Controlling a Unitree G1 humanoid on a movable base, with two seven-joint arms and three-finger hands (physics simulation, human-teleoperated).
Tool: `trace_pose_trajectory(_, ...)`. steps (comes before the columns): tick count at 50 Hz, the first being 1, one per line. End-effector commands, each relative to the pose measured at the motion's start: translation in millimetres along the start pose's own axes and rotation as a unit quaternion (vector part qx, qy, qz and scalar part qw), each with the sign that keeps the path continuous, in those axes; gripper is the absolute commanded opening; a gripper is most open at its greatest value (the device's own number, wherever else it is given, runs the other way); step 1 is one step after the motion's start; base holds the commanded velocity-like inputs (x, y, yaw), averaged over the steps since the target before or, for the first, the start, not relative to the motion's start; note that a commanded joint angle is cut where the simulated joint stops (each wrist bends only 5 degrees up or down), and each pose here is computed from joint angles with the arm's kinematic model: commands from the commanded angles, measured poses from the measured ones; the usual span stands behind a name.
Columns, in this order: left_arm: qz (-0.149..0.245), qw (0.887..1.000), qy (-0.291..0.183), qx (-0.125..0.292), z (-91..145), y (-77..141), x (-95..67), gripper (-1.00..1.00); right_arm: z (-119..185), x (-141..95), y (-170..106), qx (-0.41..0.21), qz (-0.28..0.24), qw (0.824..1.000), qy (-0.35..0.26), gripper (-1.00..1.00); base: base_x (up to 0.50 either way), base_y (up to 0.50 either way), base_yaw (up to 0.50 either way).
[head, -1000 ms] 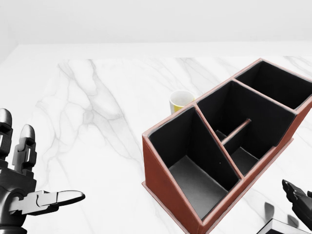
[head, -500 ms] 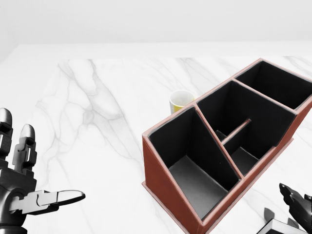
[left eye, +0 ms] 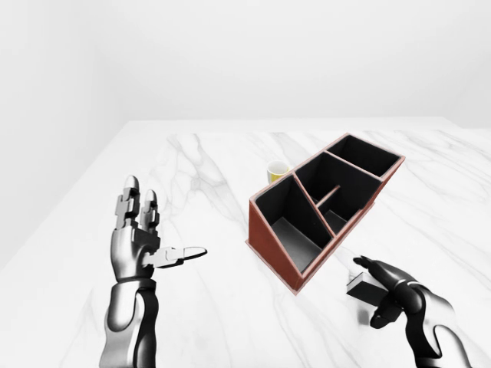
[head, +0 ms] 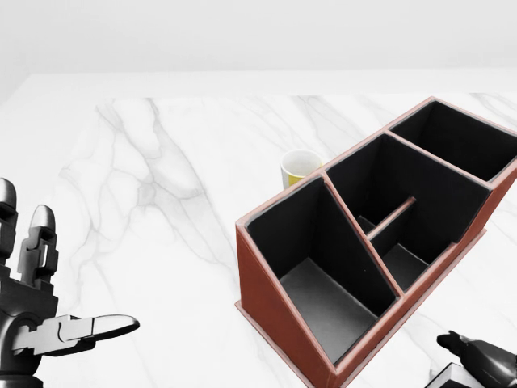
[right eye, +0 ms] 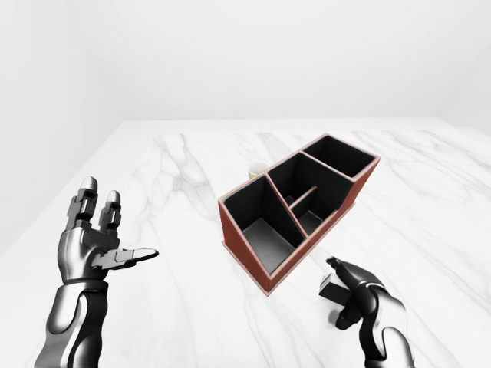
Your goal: Pick up the book and place it in the left compartment of the caddy.
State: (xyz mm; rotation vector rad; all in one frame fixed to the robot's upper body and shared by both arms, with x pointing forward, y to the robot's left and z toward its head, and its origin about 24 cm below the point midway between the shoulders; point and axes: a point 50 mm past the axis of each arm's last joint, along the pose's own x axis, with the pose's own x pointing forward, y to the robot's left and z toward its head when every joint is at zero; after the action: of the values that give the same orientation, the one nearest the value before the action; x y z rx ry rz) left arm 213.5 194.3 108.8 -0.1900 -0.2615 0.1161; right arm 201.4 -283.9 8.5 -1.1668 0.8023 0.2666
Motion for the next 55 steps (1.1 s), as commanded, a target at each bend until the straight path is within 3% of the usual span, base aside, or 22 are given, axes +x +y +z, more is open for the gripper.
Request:
trace_pose_trajectory(1, 0.001, 1.000, 0.001, 0.000, -0.7, 0.4, 0.3, 1.00, 0.9, 4.0, 10.4, -0.001, 0.024, 1.000, -0.002, -1.00, 0.00, 0.00, 0.00)
trace_pose_trajectory(22, 0.000, 1.000, 0.004, 0.005, -1.8, -0.6, 0.3, 1.00, -0.2, 0.3, -1.1, 0.000, 0.001, 1.000, -0.003, -1.00, 0.00, 0.00, 0.00)
trace_pose_trajectory(35, -0.001, 1.000, 0.008, 0.009, -3.8, -2.0, 0.4, 1.00, 12.0, -37.9, -42.9, -0.020, -0.130, 0.991, -0.016, -1.00, 0.00, 0.00, 0.00)
trace_pose_trajectory(39, 0.000, 1.000, 0.006, 0.007, -3.3, -0.9, 1.4, 1.00, 19.3, -56.9, -62.9, -0.034, -0.192, 0.981, -0.020, -1.00, 0.00, 0.00, 0.00)
trace_pose_trajectory(49, 0.000, 1.000, 0.005, 0.006, -2.4, 0.0, 1.1, 1.00, 28.4, -77.5, -82.5, -0.048, -0.259, 0.965, -0.022, -1.00, 0.00, 0.00, 0.00)
trace_pose_trajectory(55, -0.001, 1.000, 0.006, 0.006, -2.8, -0.9, 0.7, 1.00, 34.8, -100.8, -97.5, -0.060, -0.320, 0.945, -0.027, -1.00, 0.00, 0.00, 0.00)
